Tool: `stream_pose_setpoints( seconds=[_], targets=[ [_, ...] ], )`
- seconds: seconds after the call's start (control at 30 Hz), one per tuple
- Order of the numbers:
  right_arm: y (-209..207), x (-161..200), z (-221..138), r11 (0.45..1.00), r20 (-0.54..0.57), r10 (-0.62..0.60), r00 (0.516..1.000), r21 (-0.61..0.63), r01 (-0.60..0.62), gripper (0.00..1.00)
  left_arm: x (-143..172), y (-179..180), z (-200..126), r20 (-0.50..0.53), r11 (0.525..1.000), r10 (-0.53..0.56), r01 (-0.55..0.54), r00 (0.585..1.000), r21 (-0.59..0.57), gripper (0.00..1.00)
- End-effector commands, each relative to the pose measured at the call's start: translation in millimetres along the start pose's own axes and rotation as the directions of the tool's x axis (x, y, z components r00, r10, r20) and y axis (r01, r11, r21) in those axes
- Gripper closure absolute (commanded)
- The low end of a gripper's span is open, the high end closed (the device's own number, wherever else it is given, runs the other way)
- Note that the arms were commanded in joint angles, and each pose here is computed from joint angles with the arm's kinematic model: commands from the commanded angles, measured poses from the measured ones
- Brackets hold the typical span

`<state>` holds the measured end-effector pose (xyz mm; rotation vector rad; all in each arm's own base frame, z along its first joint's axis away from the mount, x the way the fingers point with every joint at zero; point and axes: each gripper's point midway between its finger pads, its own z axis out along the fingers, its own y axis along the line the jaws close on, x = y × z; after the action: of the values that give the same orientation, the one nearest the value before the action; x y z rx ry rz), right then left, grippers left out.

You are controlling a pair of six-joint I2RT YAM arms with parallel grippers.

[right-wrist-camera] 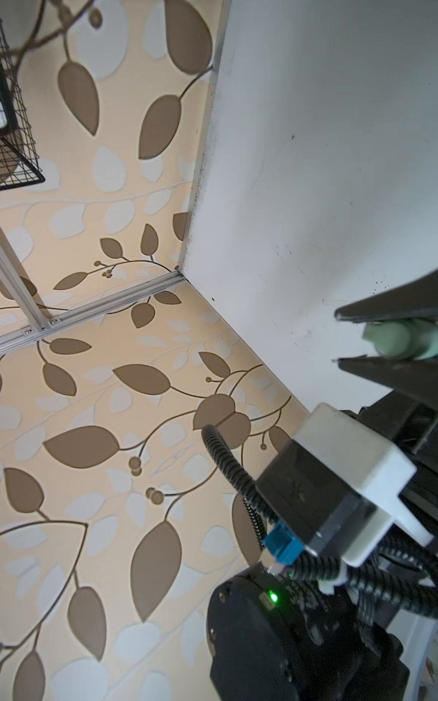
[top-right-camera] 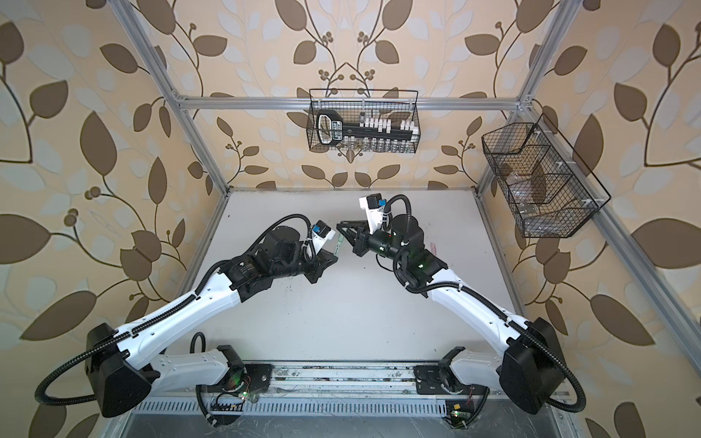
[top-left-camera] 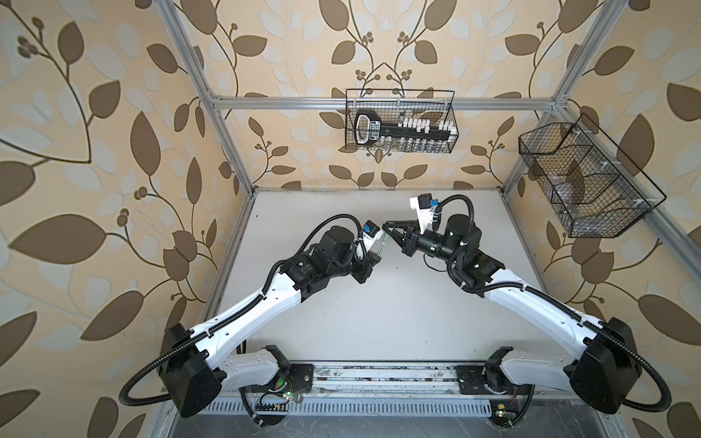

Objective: Insert pens into pen caps
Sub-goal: Put on the pen cap to the pen.

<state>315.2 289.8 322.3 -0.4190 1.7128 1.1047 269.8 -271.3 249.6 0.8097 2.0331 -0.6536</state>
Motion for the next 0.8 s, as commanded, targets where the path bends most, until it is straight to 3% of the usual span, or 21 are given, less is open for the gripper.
stream_pose_setpoints(
  seconds=[0.0,0.4,0.6,0.77],
  targets=[
    [-17.9,108.2,-5.1,0.988,-0.305,0.154,0.940,0.063,-0.141,1.00,-164.9,-2.5,-82.7,0.549,0.996,0.093,-0.072,0.831,-0.059,1.00],
    [-16.2,137.4,-4.2,0.971,-0.306,0.237,0.922,0.061,-0.230,1.00,-202.6,-2.4,-101.2,0.673,0.998,0.041,-0.059,0.738,0.004,1.00],
    [-15.7,151.6,-6.2,0.965,-0.365,0.261,0.894,0.077,-0.250,1.00,-202.9,-6.7,-98.7,0.654,0.995,0.076,-0.101,0.752,0.001,1.00],
    [-12.5,172.1,-11.9,0.960,-0.475,0.277,0.835,0.099,-0.263,1.00,-203.7,-12.8,-100.9,0.641,0.989,0.112,-0.146,0.759,0.000,1.00]
  ],
)
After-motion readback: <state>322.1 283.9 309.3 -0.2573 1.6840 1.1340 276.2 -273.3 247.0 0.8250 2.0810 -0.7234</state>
